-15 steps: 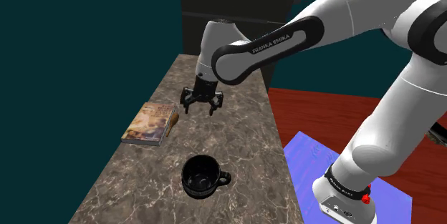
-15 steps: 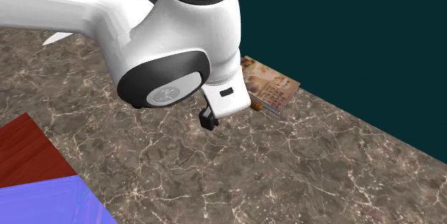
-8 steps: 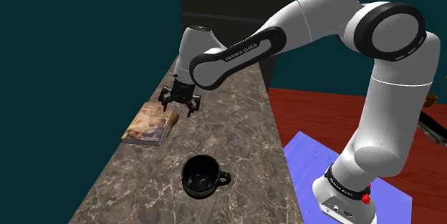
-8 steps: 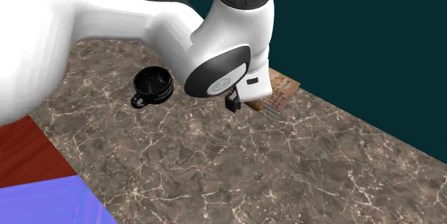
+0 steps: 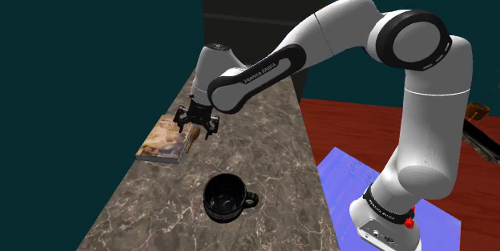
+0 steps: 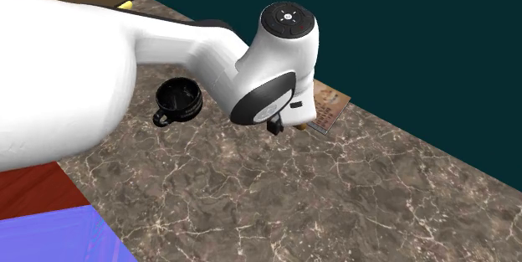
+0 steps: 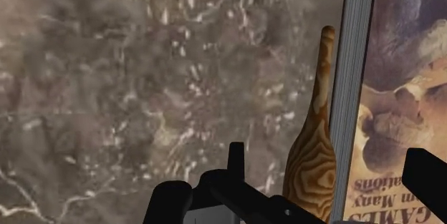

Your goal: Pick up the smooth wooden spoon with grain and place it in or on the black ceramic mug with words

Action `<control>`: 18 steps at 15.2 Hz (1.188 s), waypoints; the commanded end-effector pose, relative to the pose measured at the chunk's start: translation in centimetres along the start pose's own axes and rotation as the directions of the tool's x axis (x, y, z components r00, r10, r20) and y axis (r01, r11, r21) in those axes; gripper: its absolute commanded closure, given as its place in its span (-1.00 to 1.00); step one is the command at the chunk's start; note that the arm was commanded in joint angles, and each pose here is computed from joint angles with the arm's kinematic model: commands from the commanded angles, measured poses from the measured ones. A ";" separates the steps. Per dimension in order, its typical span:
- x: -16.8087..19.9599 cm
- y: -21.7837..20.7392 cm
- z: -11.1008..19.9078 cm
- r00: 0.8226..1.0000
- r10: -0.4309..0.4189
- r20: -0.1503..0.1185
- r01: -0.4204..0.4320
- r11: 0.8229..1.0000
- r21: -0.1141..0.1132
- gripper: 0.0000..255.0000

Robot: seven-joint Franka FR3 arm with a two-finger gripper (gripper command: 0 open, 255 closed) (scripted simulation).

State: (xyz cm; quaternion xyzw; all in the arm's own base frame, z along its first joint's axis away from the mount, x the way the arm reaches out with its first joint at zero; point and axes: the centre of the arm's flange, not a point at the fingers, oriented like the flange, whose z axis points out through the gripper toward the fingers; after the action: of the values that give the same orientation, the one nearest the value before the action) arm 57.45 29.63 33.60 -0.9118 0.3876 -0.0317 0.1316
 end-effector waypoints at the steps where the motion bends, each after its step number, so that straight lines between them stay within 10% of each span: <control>1: -0.1 0.0 0.4 1.000 0.000 0.000 0.000 1.000 0.000 -1.00; 7: -0.1 0.0 0.4 1.000 0.000 0.000 0.000 1.000 0.000 -1.00; 8: -0.1 0.0 0.4 1.000 0.000 0.000 0.000 1.000 0.000 1.00; 18: -0.1 -0.1 -0.1 1.000 0.000 0.000 0.000 1.000 0.000 1.00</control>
State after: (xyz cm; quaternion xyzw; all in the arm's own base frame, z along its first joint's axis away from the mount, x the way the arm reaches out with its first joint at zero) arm 57.46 29.75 34.19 -0.9113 0.3871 -0.0360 0.1355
